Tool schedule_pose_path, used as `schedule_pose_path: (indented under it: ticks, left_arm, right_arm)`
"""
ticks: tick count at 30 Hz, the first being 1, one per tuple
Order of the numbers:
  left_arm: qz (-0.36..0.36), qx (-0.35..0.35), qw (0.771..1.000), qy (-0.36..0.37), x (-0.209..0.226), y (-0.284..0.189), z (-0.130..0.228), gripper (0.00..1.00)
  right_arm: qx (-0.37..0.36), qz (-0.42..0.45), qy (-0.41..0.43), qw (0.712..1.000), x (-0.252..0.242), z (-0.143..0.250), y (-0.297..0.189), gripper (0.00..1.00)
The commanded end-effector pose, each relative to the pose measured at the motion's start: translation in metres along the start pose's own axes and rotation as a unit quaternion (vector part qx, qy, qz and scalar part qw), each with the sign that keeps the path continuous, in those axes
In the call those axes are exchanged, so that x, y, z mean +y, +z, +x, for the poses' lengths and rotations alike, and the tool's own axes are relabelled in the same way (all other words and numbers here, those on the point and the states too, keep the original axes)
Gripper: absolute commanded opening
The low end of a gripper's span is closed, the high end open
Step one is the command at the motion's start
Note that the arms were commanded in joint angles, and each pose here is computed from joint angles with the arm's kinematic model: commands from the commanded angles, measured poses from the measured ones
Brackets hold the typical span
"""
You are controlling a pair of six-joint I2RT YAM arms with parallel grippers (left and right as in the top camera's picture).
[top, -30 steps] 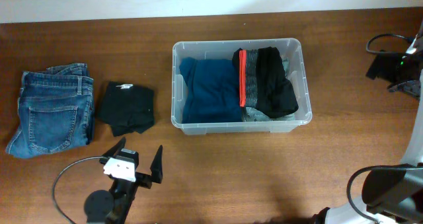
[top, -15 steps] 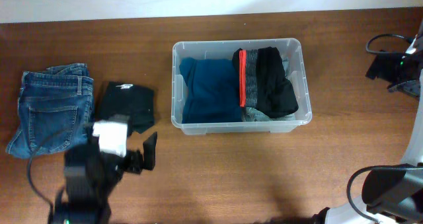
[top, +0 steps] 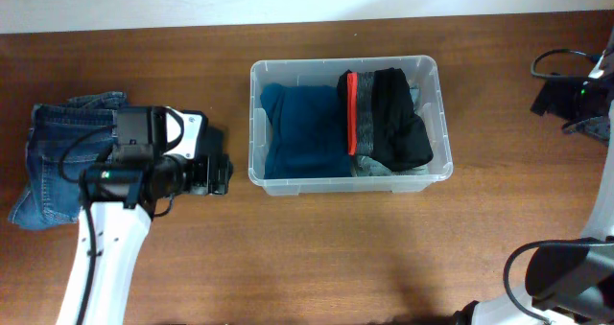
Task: Pack container
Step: 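Lower the left gripper onto the black Nike shirt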
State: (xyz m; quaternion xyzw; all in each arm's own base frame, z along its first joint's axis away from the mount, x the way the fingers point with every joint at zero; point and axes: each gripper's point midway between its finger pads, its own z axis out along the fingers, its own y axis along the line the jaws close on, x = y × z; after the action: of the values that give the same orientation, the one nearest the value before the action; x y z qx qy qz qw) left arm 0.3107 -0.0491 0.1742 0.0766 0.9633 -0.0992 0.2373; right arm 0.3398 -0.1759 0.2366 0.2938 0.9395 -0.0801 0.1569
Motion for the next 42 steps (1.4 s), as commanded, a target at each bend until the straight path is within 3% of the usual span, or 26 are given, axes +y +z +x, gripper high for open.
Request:
schedule_pose_path:
  ticks: [1,15,23,26,30,42]
  left_arm:
    - [0.004,-0.001,1.000,0.008,0.000,0.003,-0.006,0.99]
    - [-0.006,-0.087,0.996,-0.006,0.004,-0.010,-0.063,0.99]
    - [-0.042,-0.037,0.998,-0.018,0.020,-0.008,-0.098,0.99]
    - [-0.090,0.004,0.996,-0.025,0.041,0.004,-0.109,0.99]
    - [-0.120,0.048,0.991,-0.030,0.059,0.033,-0.101,0.99]
    - [-0.108,0.178,0.974,-0.088,0.104,0.109,-0.047,1.00]
  right_arm:
    - [0.001,0.007,0.007,1.000,-0.003,0.000,0.002,0.98]
    - [0.001,0.007,0.007,1.000,-0.003,0.000,0.002,0.99]
    - [0.001,0.007,0.007,1.000,-0.003,0.000,0.002,0.99]
    - [0.001,0.007,0.007,1.000,-0.003,0.000,0.002,0.98]
    - [0.001,0.007,0.007,1.000,-0.003,0.000,0.002,0.98]
    - [0.001,0.007,0.007,1.000,-0.003,0.000,0.002,0.98]
